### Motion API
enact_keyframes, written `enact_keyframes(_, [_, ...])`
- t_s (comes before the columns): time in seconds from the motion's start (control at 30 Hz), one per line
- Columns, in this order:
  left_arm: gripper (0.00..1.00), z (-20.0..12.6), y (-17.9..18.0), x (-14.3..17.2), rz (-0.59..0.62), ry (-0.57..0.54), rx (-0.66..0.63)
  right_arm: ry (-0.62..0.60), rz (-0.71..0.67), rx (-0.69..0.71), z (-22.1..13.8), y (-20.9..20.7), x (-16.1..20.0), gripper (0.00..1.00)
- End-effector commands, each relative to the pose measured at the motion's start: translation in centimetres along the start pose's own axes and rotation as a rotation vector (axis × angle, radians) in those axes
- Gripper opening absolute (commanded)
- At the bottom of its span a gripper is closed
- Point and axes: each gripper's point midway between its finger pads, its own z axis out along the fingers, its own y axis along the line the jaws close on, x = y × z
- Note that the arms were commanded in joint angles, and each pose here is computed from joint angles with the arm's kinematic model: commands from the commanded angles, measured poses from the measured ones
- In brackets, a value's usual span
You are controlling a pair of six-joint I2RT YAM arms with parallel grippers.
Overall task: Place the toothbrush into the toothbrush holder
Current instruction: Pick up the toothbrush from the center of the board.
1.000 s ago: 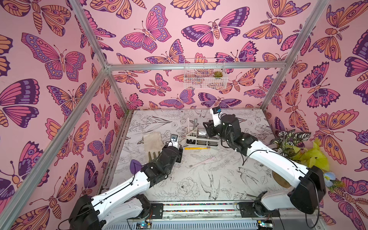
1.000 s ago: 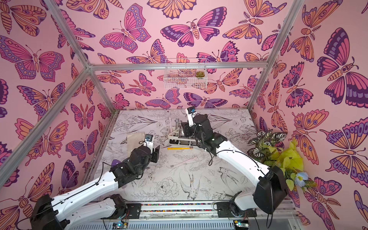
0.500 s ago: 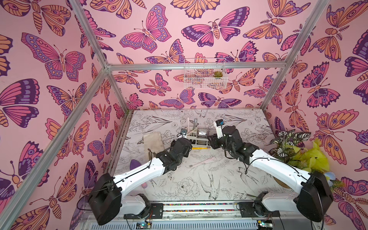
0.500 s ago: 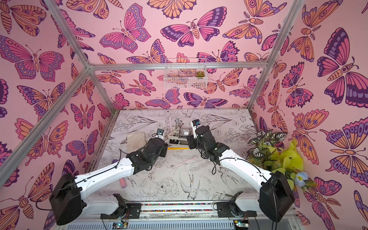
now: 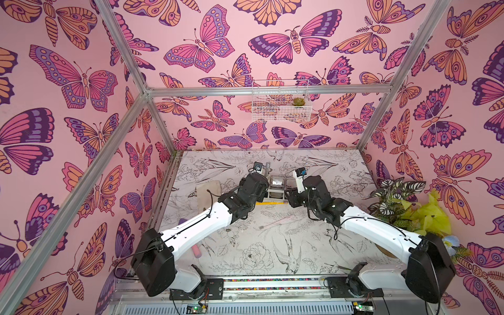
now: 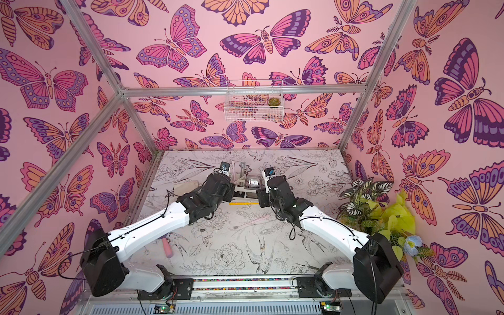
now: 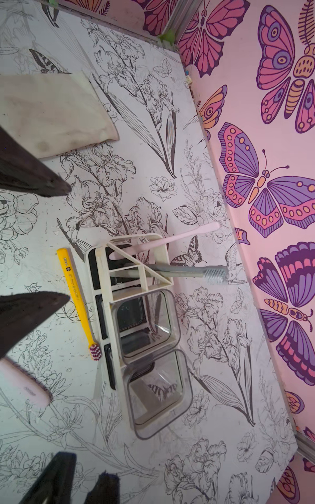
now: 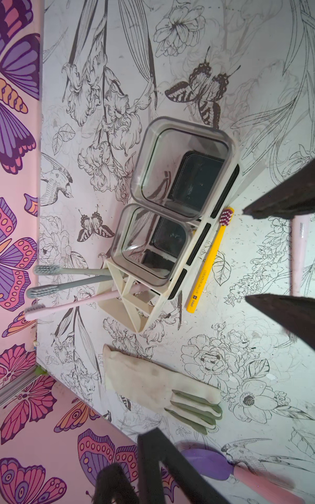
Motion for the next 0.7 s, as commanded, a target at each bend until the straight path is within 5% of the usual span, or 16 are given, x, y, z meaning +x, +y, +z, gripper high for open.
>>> enact_keyframes(0.0, [0.58,-1.0,0.4,1.2,-0.017,0.032,0.029,-0.019,0.023,0.022,-0.3,-0.9,-0.2,0.47])
enact_keyframes(0.67, [0.58,1.1,-2.4,8.4,0.022,0.179,0.184,0.079,0.027,0.141,-3.3,-4.7,4.9,0.51])
